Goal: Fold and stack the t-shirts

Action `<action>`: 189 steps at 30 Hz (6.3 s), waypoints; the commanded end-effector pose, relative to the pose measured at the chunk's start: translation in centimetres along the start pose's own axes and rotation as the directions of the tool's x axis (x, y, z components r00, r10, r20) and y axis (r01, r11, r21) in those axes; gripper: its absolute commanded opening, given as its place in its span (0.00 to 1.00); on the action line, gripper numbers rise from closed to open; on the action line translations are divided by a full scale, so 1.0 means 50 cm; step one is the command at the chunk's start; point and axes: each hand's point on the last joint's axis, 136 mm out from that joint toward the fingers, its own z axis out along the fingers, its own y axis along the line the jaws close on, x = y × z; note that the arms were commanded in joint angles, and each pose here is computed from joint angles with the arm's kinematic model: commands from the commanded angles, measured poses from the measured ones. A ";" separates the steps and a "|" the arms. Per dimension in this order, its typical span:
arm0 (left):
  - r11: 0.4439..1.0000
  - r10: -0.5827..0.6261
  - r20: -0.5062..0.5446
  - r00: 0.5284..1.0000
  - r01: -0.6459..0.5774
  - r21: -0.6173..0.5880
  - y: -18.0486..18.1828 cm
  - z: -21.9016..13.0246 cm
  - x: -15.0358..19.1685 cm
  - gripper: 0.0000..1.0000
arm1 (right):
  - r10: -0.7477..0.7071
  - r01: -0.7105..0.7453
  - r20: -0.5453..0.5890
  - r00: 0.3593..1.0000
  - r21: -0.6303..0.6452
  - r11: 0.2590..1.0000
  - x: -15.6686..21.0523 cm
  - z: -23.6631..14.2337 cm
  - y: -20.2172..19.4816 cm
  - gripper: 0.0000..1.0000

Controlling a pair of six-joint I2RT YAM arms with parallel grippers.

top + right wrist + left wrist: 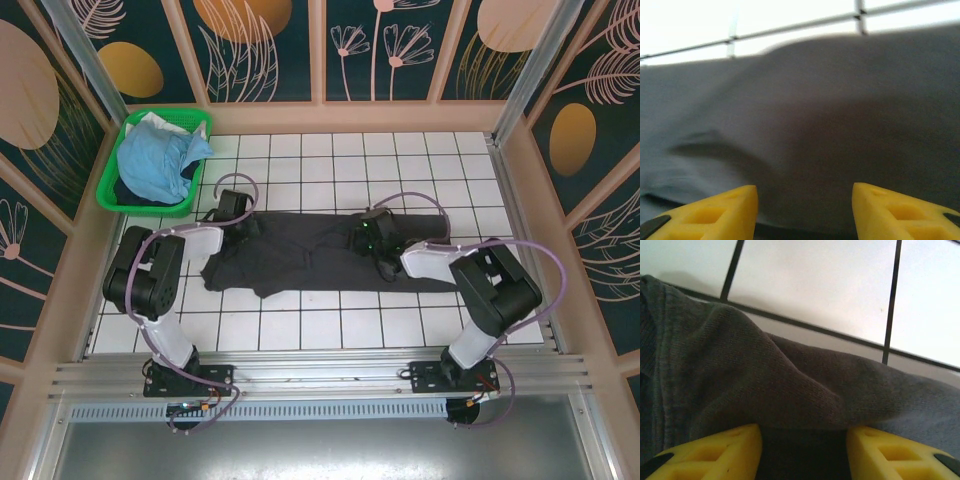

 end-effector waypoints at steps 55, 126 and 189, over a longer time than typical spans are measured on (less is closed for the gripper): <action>0.987 -0.080 0.083 0.993 0.068 0.144 -0.038 -0.010 -0.156 0.68 | 0.318 -0.325 0.117 0.941 0.040 0.945 -0.102 -0.135 -0.203 0.67; 0.591 0.105 0.252 0.962 -0.264 0.762 -0.706 0.000 -0.309 0.98 | -0.012 -0.010 -0.125 0.992 -0.174 0.985 0.169 -0.227 0.153 0.80; 0.927 0.048 -0.081 0.996 -0.014 0.375 -0.126 -0.310 0.237 0.83 | -0.099 -0.006 -0.543 0.834 -0.189 0.982 0.394 -0.292 0.118 0.56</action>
